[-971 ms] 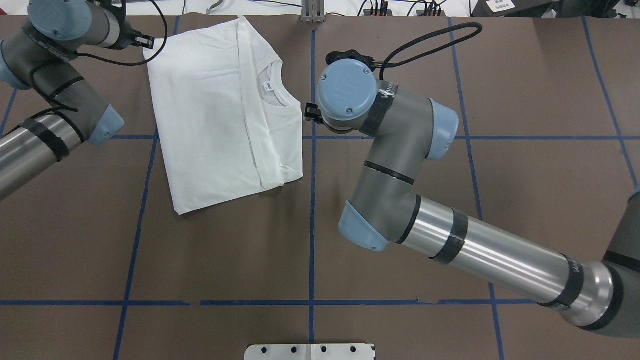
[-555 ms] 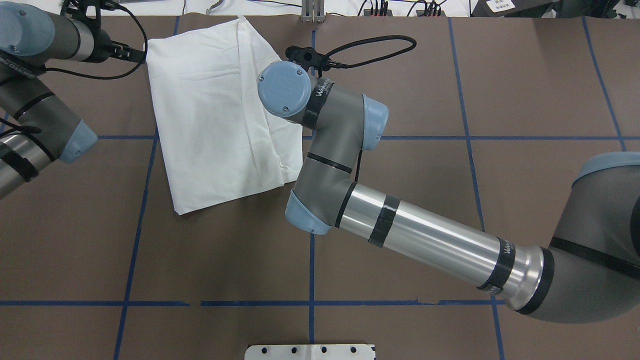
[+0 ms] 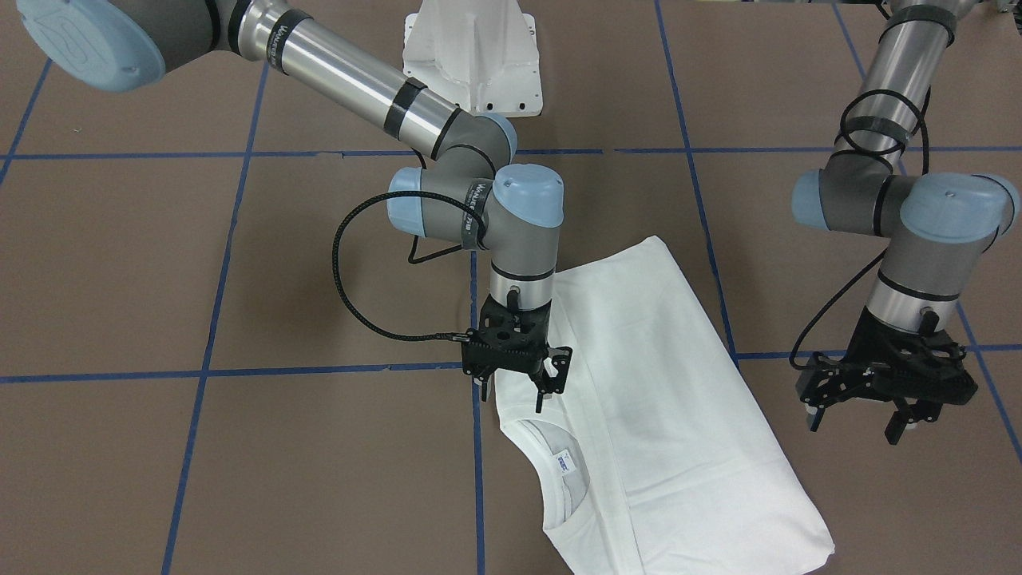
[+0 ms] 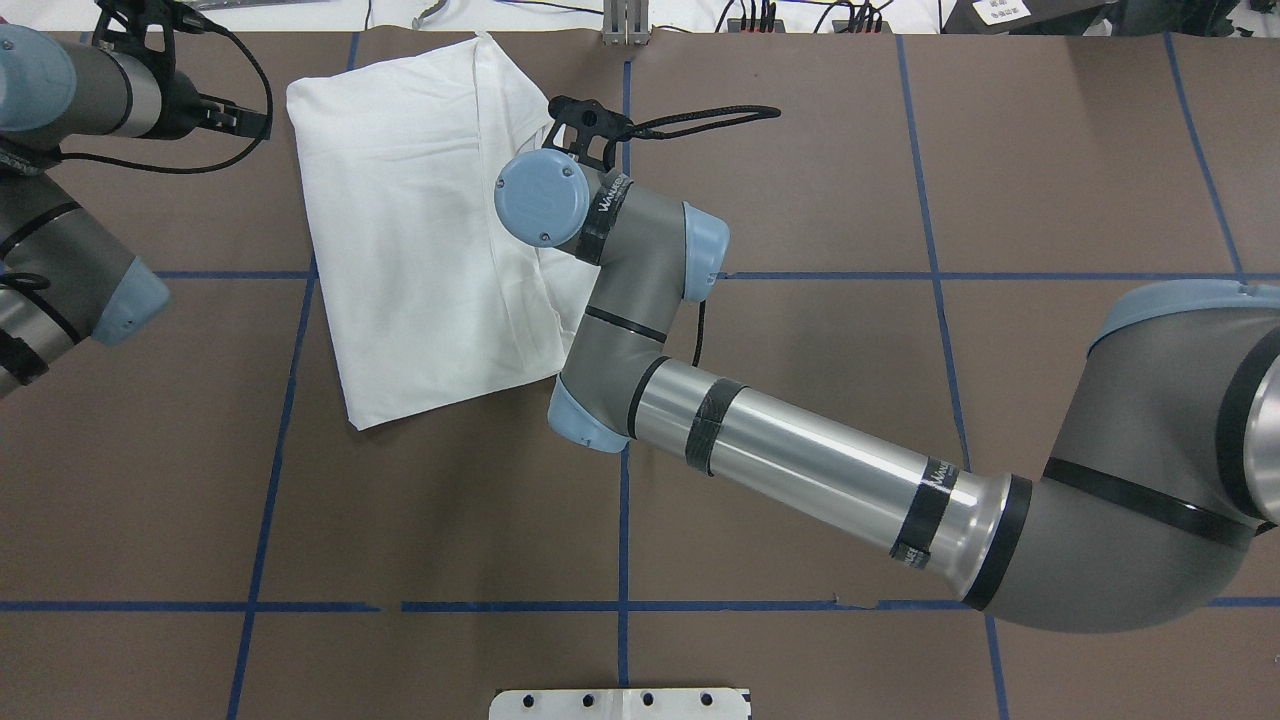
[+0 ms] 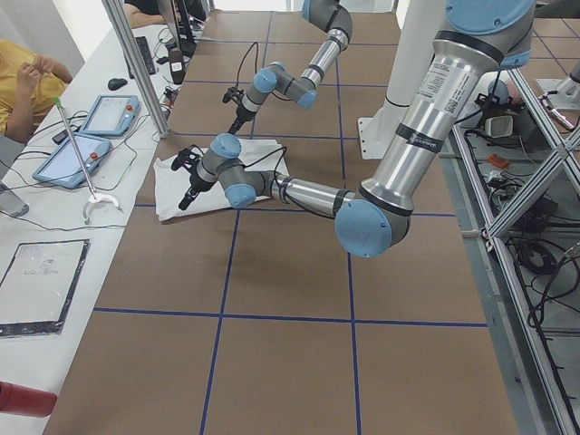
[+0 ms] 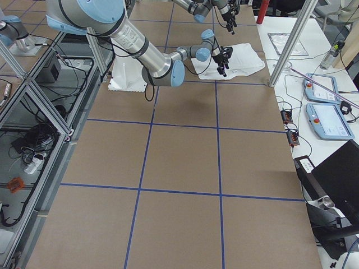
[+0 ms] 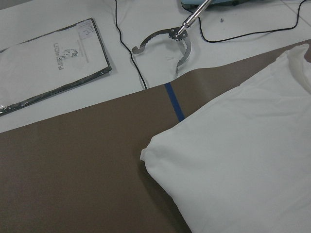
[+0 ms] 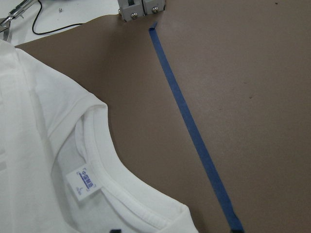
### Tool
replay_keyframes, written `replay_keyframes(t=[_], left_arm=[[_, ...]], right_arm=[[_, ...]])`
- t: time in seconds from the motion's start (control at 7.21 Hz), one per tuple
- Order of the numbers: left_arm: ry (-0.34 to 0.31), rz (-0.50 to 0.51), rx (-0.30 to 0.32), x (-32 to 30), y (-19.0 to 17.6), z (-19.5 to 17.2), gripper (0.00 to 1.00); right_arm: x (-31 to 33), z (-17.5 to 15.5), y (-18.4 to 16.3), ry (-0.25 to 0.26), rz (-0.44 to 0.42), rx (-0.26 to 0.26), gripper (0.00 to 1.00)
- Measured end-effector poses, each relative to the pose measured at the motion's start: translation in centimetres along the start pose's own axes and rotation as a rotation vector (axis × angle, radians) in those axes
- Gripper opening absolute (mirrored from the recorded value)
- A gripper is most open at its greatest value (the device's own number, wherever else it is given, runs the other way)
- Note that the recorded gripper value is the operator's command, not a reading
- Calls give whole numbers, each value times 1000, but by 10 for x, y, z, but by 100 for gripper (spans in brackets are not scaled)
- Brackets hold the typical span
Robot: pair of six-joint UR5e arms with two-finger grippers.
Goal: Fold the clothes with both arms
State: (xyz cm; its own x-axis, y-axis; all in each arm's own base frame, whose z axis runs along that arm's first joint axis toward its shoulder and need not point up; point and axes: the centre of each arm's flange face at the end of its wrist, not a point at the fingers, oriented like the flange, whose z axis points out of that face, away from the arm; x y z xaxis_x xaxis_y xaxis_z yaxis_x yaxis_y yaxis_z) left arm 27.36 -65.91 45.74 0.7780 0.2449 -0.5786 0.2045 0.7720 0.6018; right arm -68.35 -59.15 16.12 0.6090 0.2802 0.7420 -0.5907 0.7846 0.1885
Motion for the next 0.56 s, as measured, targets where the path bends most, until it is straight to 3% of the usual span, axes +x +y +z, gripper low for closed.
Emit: replay_keyframes(t=[0.56], left_arm=[[-3,-2,-3,-3,3,0,100]], right_arm=[[1,11,17,18,-66,28,76]])
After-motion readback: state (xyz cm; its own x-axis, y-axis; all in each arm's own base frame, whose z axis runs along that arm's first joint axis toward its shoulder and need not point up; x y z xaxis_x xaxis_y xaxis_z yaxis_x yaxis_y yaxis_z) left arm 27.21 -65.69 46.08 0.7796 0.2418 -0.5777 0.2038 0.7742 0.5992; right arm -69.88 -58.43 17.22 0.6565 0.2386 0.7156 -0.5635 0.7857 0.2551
